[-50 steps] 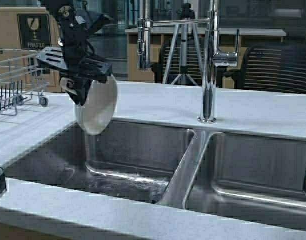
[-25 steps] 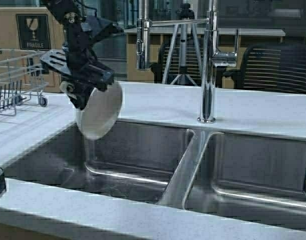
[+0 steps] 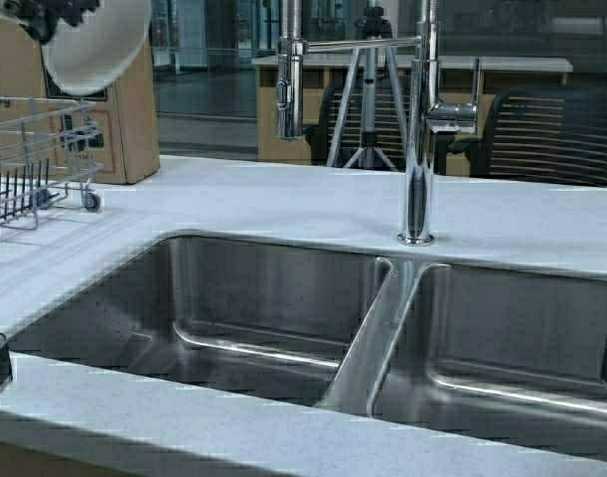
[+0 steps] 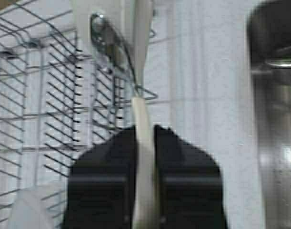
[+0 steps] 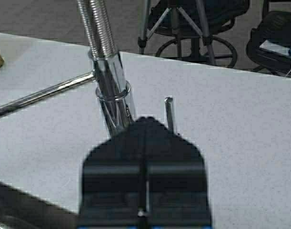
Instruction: Wash the pan
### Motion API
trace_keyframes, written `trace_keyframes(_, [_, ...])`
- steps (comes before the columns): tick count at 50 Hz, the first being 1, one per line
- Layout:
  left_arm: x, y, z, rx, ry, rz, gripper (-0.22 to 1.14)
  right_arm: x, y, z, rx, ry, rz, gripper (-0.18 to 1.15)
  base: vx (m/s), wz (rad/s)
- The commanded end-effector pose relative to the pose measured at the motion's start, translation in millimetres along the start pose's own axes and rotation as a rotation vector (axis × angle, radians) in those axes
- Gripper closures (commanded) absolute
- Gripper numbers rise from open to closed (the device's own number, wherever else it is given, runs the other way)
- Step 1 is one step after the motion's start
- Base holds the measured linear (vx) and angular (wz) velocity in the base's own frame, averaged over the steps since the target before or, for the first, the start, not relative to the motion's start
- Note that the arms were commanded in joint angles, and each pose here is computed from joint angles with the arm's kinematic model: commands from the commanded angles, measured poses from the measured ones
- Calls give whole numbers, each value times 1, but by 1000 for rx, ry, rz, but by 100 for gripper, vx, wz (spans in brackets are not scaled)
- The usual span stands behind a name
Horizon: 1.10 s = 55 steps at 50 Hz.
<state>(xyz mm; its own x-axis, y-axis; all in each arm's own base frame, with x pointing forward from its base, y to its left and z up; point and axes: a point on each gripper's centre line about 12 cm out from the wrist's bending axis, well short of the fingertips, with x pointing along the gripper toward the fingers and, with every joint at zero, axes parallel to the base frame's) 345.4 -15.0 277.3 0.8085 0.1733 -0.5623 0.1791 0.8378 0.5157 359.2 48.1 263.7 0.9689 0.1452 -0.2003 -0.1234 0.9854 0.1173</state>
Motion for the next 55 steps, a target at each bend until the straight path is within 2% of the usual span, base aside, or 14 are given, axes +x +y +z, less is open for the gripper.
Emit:
trace_keyframes(1, [-19, 61, 15, -68, -74, 126, 88, -1, 3, 17, 0, -53, 8, 92, 1, 2])
trace_keyframes(7, [-11, 92, 12, -56, -64, 184, 88, 0, 2, 20, -3, -59, 7, 92, 1, 2])
trace_keyframes(14, [14, 118, -1, -36, 8, 212, 88, 1, 3, 19, -3, -56, 8, 92, 0, 1])
trace_keyframes(19, [33, 128, -10, -44, 49, 207, 88, 1, 2, 19, -1, -55, 6, 92, 0, 0])
trace_keyframes(28, [65, 141, -22, -59, 76, 196, 88, 2, 3, 19, -3, -55, 8, 92, 0, 1])
trace_keyframes(39, [96, 147, -38, -58, 134, 174, 88, 5, 2, 17, -3, -49, 7, 92, 1, 1])
trace_keyframes(55, [135, 129, -67, -39, 216, 107, 88, 13, 0, 6, -5, -15, 2, 92, 0, 0])
